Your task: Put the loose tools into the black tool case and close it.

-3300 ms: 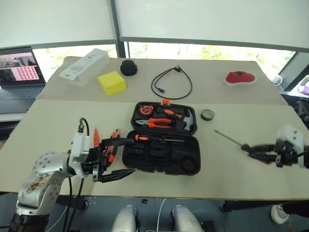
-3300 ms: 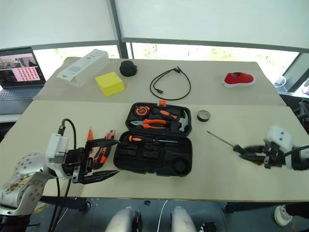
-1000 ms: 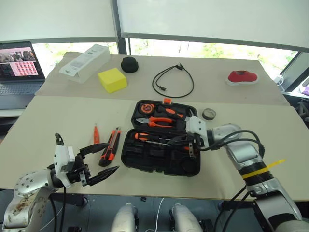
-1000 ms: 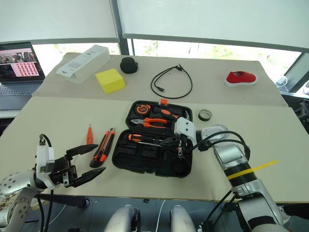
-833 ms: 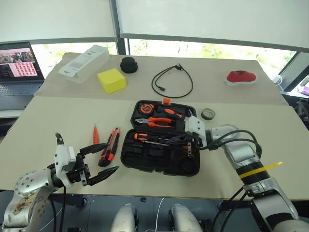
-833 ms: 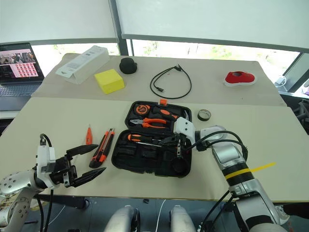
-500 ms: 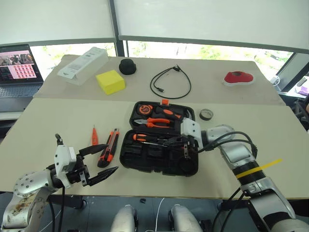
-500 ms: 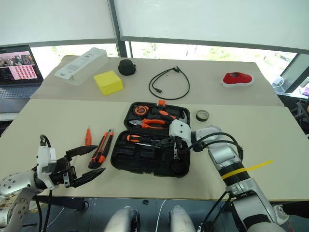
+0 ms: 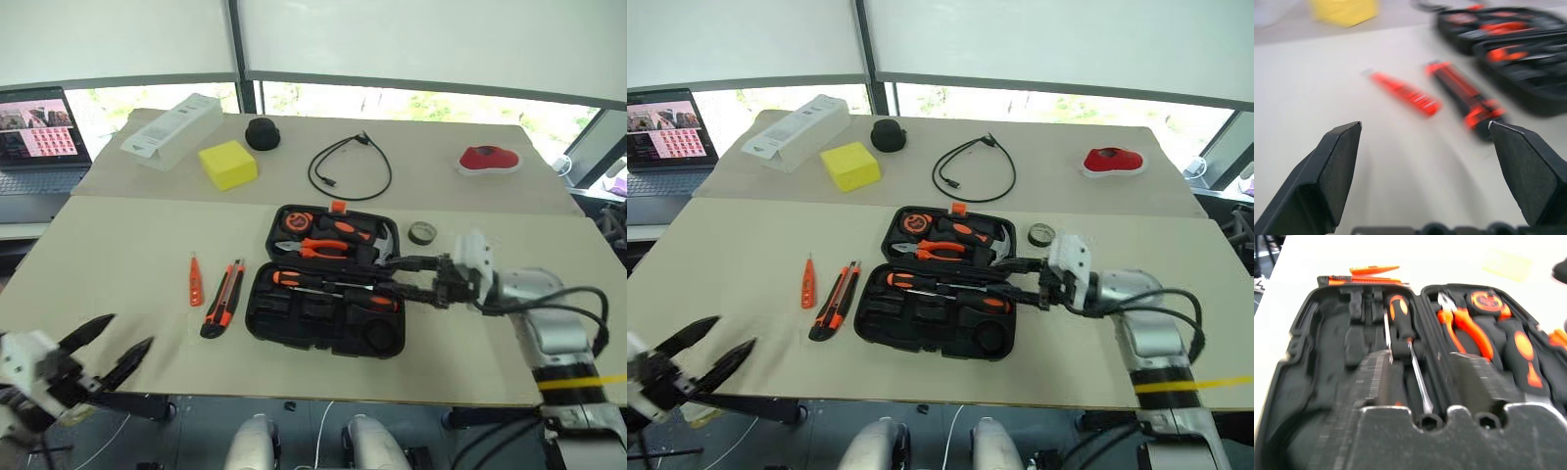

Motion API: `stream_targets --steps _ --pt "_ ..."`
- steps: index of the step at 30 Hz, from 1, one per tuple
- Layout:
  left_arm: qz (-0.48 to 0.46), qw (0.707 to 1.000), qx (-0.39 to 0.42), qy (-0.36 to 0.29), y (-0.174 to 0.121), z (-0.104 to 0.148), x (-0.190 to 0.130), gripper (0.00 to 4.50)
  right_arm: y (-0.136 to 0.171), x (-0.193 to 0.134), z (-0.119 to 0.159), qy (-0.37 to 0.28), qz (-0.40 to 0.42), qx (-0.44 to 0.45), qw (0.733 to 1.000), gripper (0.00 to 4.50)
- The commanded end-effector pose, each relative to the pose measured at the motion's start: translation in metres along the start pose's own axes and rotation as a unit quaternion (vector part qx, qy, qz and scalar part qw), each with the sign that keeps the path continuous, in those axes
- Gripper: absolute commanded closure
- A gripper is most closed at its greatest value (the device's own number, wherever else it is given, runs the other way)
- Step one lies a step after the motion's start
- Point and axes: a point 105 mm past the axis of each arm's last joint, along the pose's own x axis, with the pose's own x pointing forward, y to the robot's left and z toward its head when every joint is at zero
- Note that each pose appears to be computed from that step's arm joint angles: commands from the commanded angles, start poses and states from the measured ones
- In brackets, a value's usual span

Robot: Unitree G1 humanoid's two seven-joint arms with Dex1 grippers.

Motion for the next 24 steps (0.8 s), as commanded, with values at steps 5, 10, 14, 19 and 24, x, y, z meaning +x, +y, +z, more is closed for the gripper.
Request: stream_targets --steps 5,10,14,19,24 --pt "0.106 0.991 -0.057 0.052 0.020 -0.012 -0.036 0.00 0.011 -0.047 0.007 -0.059 -0.061 -0.023 0.996 0.04" --pt "0.087 0.991 -0.078 0.061 0.012 0.005 -0.011 0.00 0.017 -0.038 0.019 -0.076 -0.050 -0.034 0.995 0.04" --pt "0.069 0.991 -0.090 0.073 0.001 0.027 0.029 0.00 0.010 -0.023 0.048 -0.105 -0.035 -0.056 0.992 0.04" --pt "0.081 0.982 -0.121 0.118 -0.015 0.042 0.082 0.00 0.007 -0.009 0.071 -0.114 0.001 -0.073 0.991 0.04" --pt "0.098 0.974 -0.136 0.155 -0.030 0.037 0.119 0.00 0.007 -0.001 0.077 -0.105 0.031 -0.080 0.991 0.04"
